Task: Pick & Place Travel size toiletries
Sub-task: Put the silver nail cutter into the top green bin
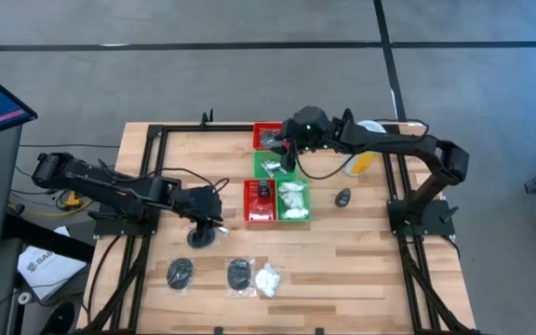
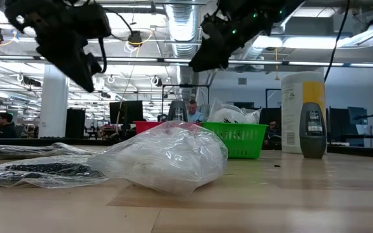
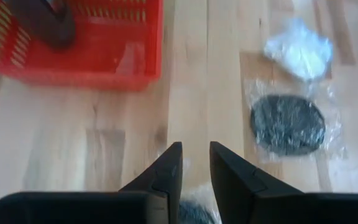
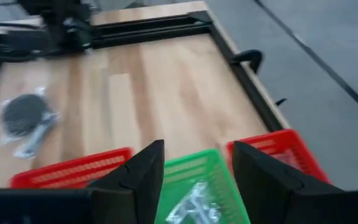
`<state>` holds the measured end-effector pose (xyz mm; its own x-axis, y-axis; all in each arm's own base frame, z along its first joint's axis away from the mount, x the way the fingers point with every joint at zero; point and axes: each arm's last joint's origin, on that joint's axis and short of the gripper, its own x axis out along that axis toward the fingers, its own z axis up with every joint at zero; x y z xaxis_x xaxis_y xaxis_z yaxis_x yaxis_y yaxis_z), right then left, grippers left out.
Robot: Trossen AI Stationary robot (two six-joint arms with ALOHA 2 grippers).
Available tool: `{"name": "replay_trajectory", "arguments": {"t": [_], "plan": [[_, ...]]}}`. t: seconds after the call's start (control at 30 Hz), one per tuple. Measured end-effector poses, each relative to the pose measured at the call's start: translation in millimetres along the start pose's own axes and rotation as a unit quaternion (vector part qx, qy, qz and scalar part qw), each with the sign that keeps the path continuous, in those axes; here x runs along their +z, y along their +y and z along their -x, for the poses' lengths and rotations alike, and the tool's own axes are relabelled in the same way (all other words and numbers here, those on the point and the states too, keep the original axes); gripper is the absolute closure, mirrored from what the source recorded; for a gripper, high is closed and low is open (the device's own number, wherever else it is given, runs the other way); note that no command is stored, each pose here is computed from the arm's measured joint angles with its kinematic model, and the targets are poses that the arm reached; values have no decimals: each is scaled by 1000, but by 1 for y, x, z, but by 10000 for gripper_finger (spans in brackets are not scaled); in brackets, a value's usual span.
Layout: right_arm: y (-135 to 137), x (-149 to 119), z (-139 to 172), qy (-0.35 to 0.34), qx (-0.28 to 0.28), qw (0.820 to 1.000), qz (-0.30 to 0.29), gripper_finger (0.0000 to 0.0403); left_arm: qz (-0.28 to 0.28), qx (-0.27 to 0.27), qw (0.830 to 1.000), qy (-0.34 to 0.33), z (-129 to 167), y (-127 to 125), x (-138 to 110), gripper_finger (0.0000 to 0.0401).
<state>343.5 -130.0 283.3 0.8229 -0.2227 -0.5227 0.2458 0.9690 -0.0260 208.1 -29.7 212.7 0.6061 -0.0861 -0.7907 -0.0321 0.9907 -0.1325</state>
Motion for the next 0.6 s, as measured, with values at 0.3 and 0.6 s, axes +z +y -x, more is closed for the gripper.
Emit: {"name": "replay_trajectory", "arguments": {"t": [0.3,0.6], "plan": [[45,5,10,1,52,998,34,220,15,38,998,54,-20,4,-31,270],[73,4,11,5,86,994,67,229,9,70,995,75,-30,11,-54,216]]}}
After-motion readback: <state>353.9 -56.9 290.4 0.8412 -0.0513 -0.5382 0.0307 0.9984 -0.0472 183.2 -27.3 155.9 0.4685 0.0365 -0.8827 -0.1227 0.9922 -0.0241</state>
